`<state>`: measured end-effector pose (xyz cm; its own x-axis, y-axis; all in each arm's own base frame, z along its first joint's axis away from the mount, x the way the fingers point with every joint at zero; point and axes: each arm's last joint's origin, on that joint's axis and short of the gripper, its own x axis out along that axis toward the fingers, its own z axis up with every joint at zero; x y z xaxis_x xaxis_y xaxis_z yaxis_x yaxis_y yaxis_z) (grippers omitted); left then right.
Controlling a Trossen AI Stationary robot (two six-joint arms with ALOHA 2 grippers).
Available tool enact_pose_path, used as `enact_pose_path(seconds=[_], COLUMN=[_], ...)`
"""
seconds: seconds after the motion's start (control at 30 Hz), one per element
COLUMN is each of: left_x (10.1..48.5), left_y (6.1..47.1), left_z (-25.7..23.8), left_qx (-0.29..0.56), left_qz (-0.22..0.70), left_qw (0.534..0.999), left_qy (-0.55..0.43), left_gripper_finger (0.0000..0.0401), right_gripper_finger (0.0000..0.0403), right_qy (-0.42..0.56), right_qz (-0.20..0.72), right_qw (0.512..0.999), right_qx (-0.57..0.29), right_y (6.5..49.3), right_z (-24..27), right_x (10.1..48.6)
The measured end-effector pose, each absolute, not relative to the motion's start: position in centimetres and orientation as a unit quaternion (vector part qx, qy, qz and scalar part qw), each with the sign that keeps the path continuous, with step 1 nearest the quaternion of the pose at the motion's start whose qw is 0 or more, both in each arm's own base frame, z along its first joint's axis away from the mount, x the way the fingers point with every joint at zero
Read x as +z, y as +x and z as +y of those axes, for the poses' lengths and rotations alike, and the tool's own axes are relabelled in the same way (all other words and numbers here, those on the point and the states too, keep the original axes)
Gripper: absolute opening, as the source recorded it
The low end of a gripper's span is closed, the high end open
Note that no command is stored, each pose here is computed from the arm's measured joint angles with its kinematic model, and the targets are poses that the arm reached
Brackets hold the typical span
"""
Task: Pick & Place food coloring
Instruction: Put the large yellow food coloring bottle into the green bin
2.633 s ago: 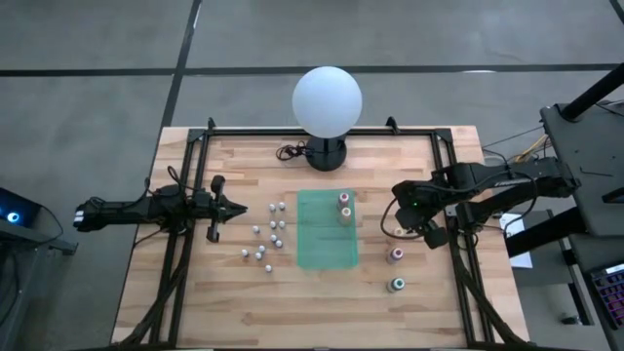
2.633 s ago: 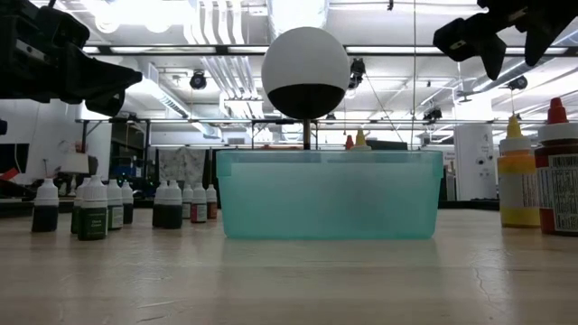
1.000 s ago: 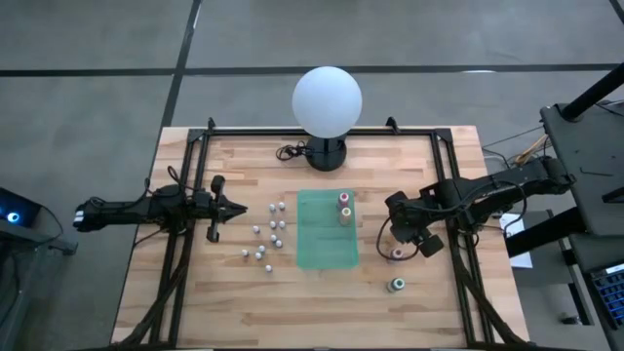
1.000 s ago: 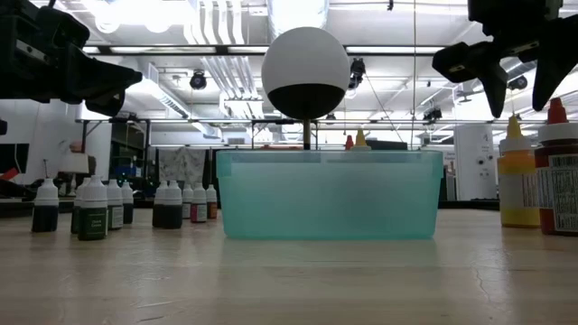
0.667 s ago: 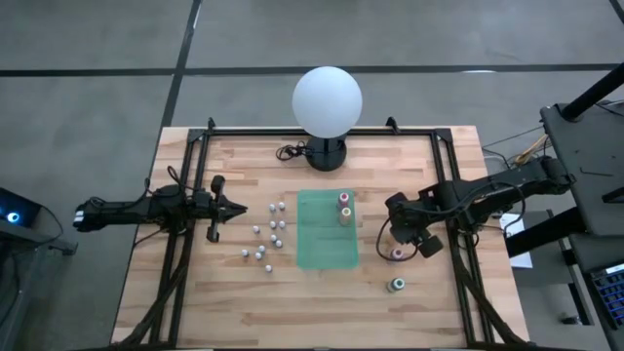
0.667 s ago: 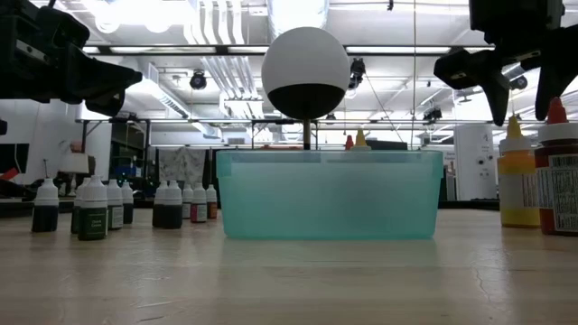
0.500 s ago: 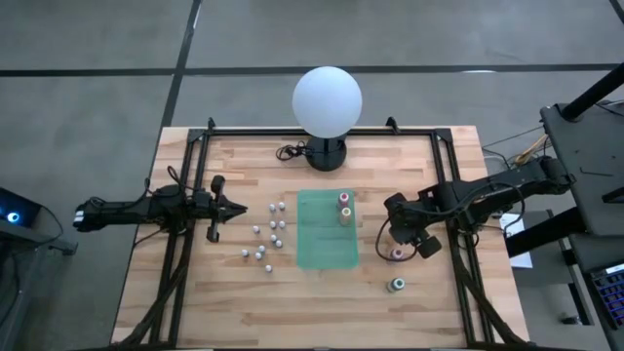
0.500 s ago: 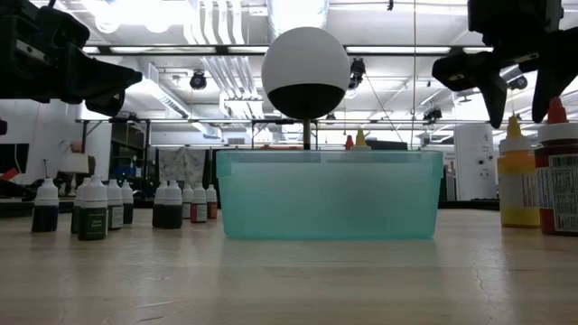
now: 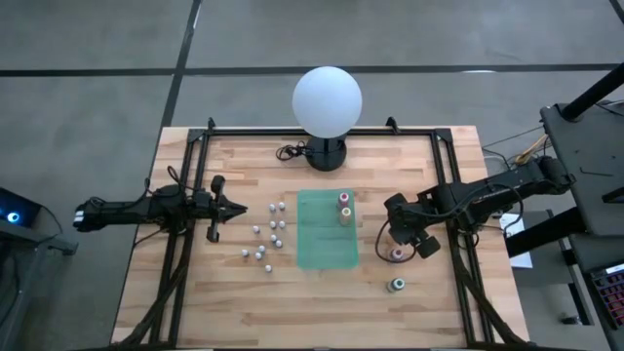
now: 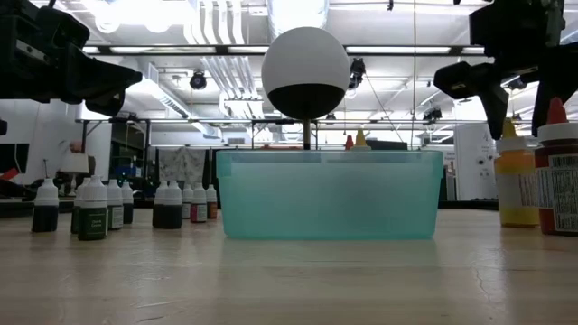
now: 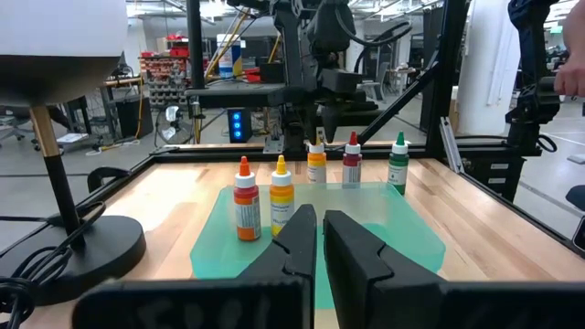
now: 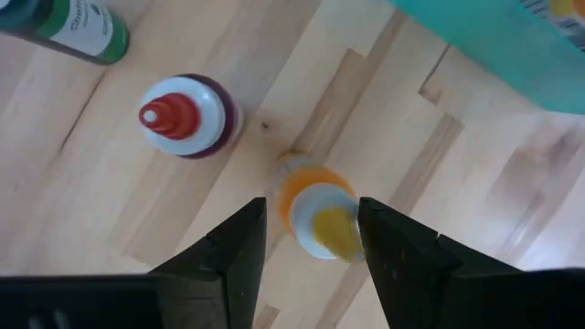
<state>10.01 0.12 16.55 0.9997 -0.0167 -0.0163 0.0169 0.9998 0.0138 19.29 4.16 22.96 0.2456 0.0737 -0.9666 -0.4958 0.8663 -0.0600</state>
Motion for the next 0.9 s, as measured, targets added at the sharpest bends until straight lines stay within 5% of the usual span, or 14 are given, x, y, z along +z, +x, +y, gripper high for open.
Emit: enact_pose_path(seconds=[0.9], left_x=[16.55], left_y=[10.01], left_z=[0.12], left_qx=[-0.008], left_qz=[0.008], left_qw=[1.0], left_qy=[0.007], left_gripper_finger=[0.0], right_gripper_finger=[0.0167], right_qy=[-0.18], right_qz=[0.586], right_qw=[0.768], right_qx=[0.184], right_y=[19.19], right_z=[4.12], right_x=[22.07])
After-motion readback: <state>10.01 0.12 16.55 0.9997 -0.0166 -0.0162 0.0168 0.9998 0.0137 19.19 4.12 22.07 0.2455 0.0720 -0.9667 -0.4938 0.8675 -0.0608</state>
